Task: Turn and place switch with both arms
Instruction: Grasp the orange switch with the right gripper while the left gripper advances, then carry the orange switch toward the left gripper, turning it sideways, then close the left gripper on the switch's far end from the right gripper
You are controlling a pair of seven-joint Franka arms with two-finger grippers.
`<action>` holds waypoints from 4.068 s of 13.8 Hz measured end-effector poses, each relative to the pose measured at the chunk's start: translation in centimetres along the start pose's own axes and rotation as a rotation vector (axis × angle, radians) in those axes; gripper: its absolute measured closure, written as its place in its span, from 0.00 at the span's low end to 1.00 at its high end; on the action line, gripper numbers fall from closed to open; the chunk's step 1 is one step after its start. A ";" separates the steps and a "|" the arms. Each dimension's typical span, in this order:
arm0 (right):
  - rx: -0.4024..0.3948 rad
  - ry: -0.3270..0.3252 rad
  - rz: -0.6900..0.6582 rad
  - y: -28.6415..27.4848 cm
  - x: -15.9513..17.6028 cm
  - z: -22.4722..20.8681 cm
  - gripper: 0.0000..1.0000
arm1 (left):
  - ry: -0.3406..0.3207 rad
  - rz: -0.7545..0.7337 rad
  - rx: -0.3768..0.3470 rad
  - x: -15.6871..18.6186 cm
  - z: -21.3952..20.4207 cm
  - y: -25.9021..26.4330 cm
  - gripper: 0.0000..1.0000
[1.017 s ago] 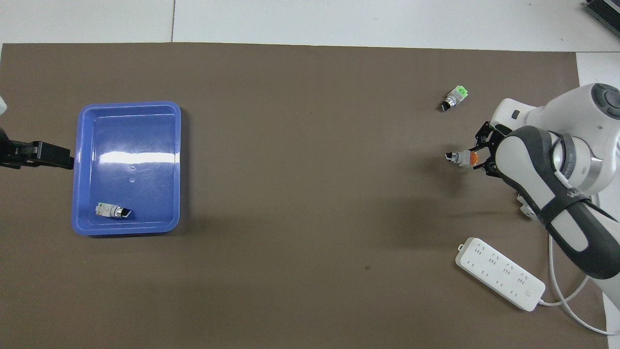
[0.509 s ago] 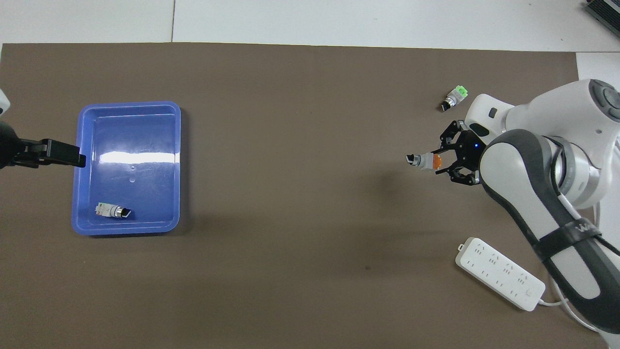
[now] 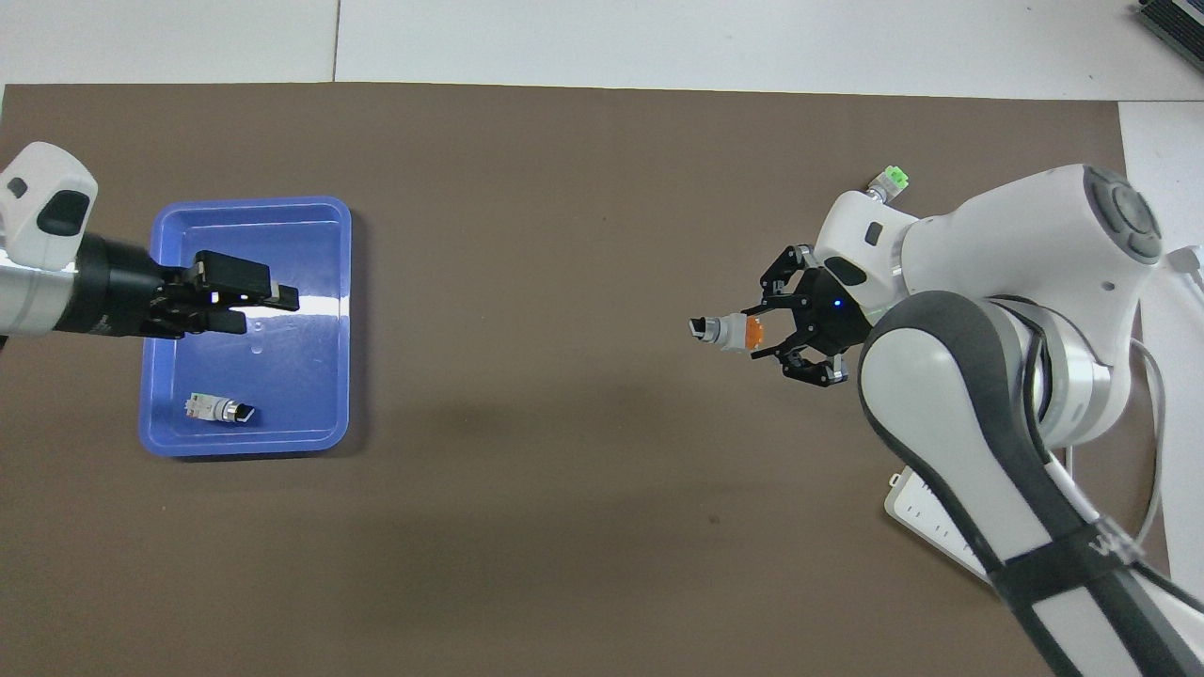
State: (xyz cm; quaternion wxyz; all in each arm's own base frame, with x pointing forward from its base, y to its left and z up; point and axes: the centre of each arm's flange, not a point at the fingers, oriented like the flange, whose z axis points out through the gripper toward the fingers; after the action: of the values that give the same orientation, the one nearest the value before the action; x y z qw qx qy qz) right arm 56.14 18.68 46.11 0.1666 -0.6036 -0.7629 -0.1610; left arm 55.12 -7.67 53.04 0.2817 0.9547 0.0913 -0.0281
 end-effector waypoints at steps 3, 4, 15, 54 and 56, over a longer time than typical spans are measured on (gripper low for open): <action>-0.002 0.085 0.005 -0.3 4.4 1.4 0.58 | -0.033 -0.083 -0.142 -0.7 2.5 1.7 0.28; 0.000 0.117 0.018 -0.4 5.3 1.7 0.58 | -0.051 -0.095 -0.175 -1.0 3.2 2.1 0.29; 0.005 0.221 0.078 -2.5 12.7 0.7 0.58 | -0.135 -0.142 -0.350 -6.7 10.7 8.4 0.67; 0.007 0.225 0.161 -2.9 13.3 0.0 0.58 | -0.191 -0.022 -0.416 -8.4 9.0 10.9 0.90; 0.008 0.225 0.162 -2.9 13.3 0.0 0.58 | -0.174 0.054 -0.423 -8.4 9.0 10.9 0.90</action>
State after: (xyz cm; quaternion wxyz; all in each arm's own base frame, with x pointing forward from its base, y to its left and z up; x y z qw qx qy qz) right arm 50.41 29.57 51.90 0.2658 -0.6409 -0.6887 -0.2106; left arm 48.94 -22.90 52.14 0.4832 0.8704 0.0450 -0.0831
